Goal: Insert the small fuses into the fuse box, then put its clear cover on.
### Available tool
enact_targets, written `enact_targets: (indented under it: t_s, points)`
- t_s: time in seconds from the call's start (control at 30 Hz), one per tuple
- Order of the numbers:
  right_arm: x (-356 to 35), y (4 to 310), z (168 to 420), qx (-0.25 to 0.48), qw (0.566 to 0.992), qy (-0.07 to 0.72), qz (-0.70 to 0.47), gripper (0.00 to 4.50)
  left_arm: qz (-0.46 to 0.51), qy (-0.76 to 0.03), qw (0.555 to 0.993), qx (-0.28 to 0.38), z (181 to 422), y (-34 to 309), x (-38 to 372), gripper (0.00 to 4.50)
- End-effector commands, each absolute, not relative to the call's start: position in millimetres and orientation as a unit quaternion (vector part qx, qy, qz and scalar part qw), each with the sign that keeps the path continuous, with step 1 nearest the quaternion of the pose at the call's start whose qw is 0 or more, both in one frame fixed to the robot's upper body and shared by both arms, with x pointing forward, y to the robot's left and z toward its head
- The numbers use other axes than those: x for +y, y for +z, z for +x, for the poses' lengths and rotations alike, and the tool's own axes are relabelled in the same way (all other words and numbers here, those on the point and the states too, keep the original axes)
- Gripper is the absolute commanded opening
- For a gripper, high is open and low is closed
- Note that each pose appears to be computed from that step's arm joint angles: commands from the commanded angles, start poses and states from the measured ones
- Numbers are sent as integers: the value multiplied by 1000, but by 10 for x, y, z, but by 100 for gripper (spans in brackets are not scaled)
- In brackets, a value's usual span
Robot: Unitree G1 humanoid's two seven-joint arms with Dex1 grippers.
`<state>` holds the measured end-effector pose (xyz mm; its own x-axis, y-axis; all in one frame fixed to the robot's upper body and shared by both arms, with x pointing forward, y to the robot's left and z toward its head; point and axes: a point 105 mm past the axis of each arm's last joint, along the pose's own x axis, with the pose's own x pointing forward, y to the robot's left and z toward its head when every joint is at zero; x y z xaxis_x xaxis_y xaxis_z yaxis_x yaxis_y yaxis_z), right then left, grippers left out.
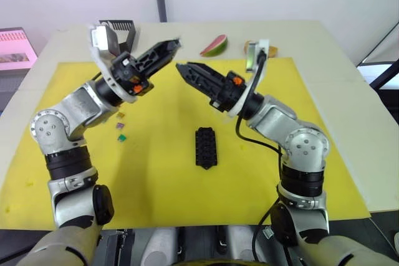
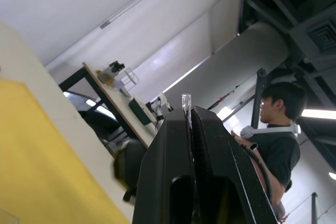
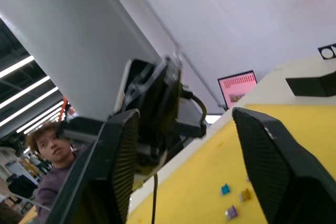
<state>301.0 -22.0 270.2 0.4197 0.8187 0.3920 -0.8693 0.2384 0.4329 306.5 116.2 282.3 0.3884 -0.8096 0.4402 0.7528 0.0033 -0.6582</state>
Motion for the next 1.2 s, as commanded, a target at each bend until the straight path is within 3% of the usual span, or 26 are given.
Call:
enact_targets:
  t_s: [0.03, 0.53, 0.6, 0.7, 1.2]
  points:
    - [-239, 2876, 2991, -67, 773, 543, 322, 321, -432, -569, 699, 12, 2980, 2903, 1189, 0]
    - [-226, 2817, 3017, -55, 779, 541, 313, 321, -421, -576, 700, 22, 2945, 2832, 1184, 0]
    - [-227, 2819, 3008, -55, 776, 543, 315, 267, -422, -576, 700, 23, 2951, 2819, 1178, 0]
    - [-224, 2806, 3013, -52, 778, 543, 311, 145, -424, -577, 698, 23, 2950, 2813, 1172, 0]
    - [-198, 2822, 2917, -54, 771, 559, 300, 145, -416, -583, 697, 22, 2941, 2828, 1163, 0]
